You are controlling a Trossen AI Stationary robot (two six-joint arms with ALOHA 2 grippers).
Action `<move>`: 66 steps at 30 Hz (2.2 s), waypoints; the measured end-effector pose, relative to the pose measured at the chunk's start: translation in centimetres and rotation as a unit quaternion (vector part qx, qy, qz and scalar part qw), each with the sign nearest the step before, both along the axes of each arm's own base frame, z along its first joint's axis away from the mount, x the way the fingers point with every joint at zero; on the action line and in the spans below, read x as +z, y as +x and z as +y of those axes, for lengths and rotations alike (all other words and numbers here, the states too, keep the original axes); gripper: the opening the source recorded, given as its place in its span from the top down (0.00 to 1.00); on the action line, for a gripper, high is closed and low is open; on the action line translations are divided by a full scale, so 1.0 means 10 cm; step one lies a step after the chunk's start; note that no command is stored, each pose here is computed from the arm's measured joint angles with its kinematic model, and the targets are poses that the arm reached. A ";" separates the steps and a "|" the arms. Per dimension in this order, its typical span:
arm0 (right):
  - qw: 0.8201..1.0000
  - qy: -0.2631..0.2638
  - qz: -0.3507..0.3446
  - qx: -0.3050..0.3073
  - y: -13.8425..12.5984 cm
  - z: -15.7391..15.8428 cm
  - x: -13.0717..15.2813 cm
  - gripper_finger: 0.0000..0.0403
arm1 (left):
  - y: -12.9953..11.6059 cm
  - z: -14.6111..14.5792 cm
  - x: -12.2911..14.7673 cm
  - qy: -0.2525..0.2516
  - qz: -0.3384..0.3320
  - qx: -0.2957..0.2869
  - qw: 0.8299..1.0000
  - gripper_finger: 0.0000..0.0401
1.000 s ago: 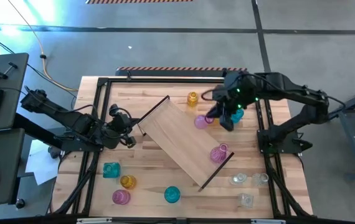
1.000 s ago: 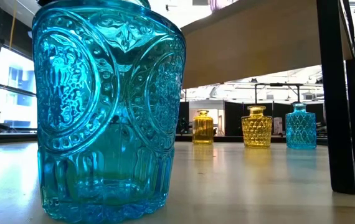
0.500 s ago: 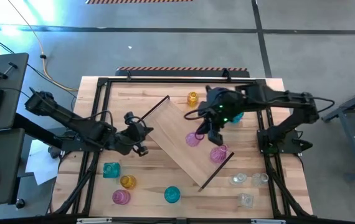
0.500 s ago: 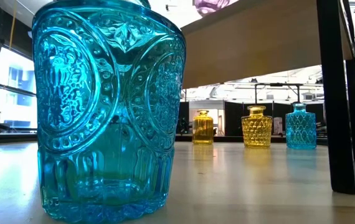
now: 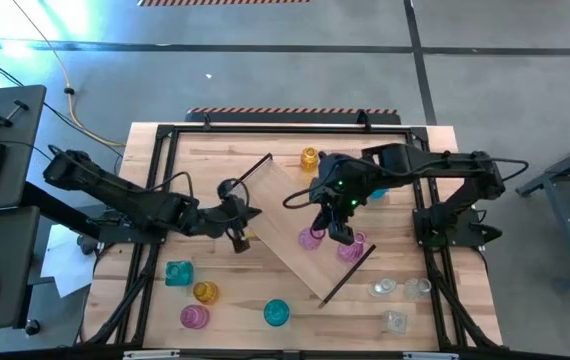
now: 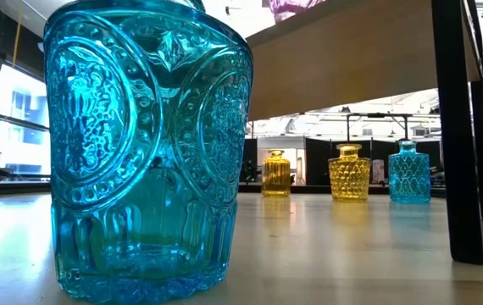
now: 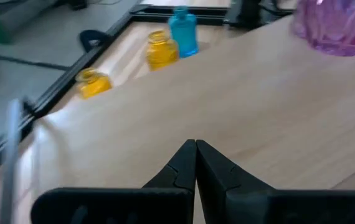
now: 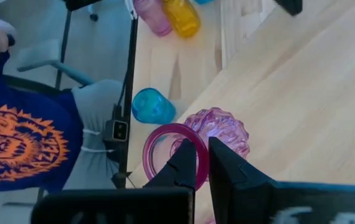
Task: Sort vases onto shelf
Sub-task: Put the top pink flower vase on the shelf aligned with the other pink flower vase
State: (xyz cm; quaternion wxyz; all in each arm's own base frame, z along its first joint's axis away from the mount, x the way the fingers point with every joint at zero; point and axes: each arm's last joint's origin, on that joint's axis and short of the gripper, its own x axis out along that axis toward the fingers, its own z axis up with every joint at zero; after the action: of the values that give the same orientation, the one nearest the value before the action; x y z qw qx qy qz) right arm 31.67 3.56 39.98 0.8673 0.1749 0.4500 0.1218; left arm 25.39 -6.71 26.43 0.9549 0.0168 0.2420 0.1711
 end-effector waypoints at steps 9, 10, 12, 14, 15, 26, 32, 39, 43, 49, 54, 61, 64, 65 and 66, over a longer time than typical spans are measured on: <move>0.999 -0.024 0.041 0.024 0.13 -0.04 -0.21 1.00 | 0.35 -0.01 -0.17 -0.032 -0.029 -0.066 0.997 1.00; 0.998 -0.029 0.047 0.027 0.14 -0.06 -0.23 1.00 | 0.37 0.00 -0.20 -0.034 -0.027 -0.068 0.997 1.00; 0.997 -0.042 0.056 0.032 0.16 -0.08 -0.28 1.00 | 0.42 0.00 -0.23 -0.041 -0.032 -0.074 0.996 1.00; 0.996 -0.057 0.059 0.036 0.18 -0.10 -0.31 1.00 | 0.46 -0.01 -0.24 -0.046 -0.047 -0.079 0.995 1.00; 0.995 -0.061 0.060 0.041 0.18 -0.10 -0.32 1.00 | 0.48 -0.02 -0.24 -0.047 -0.052 -0.080 0.994 1.00; 0.994 -0.065 0.060 0.059 0.19 -0.10 -0.34 1.00 | 0.54 0.03 -0.19 -0.059 -0.091 -0.098 0.989 1.00; 0.995 -0.066 0.054 0.058 0.21 -0.10 -0.34 0.98 | 0.56 0.09 -0.19 -0.061 -0.090 -0.095 0.990 1.00; 0.994 -0.074 0.042 0.062 0.23 -0.10 -0.34 0.90 | 0.56 0.11 -0.19 -0.054 -0.088 -0.095 0.990 1.00; 0.995 -0.074 0.040 0.062 0.24 -0.10 -0.34 0.86 | 0.56 0.11 -0.19 -0.053 -0.087 -0.096 0.990 1.00; 0.995 -0.073 0.033 0.062 0.24 -0.10 -0.28 0.81 | 0.56 0.11 -0.19 -0.049 -0.086 -0.098 0.990 1.00; 0.995 -0.074 -0.011 0.060 0.22 -0.09 -0.03 0.76 | 0.56 0.11 -0.19 -0.049 -0.085 -0.098 0.990 1.00; 0.987 -0.138 -0.072 0.040 0.15 -0.11 0.30 0.74 | 0.56 0.11 -0.19 -0.035 -0.084 -0.099 0.991 1.00; 0.978 -0.190 -0.091 0.000 0.12 -0.15 0.44 0.75 | 0.58 0.16 -0.18 -0.023 -0.092 -0.094 0.991 1.00; 0.973 -0.207 -0.096 -0.011 0.10 -0.17 0.48 0.76 | 0.60 0.17 -0.18 -0.022 -0.097 -0.088 0.991 1.00; 0.969 -0.224 -0.100 -0.020 0.09 -0.19 0.51 0.78 | 0.62 0.19 -0.19 -0.020 -0.099 -0.081 0.992 1.00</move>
State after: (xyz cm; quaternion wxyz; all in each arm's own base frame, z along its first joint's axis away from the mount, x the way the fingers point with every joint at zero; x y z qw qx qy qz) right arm 32.58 1.69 45.06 0.9270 -0.0276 0.3736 0.0177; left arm 31.59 -4.77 24.48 0.9851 0.0003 0.1473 0.0891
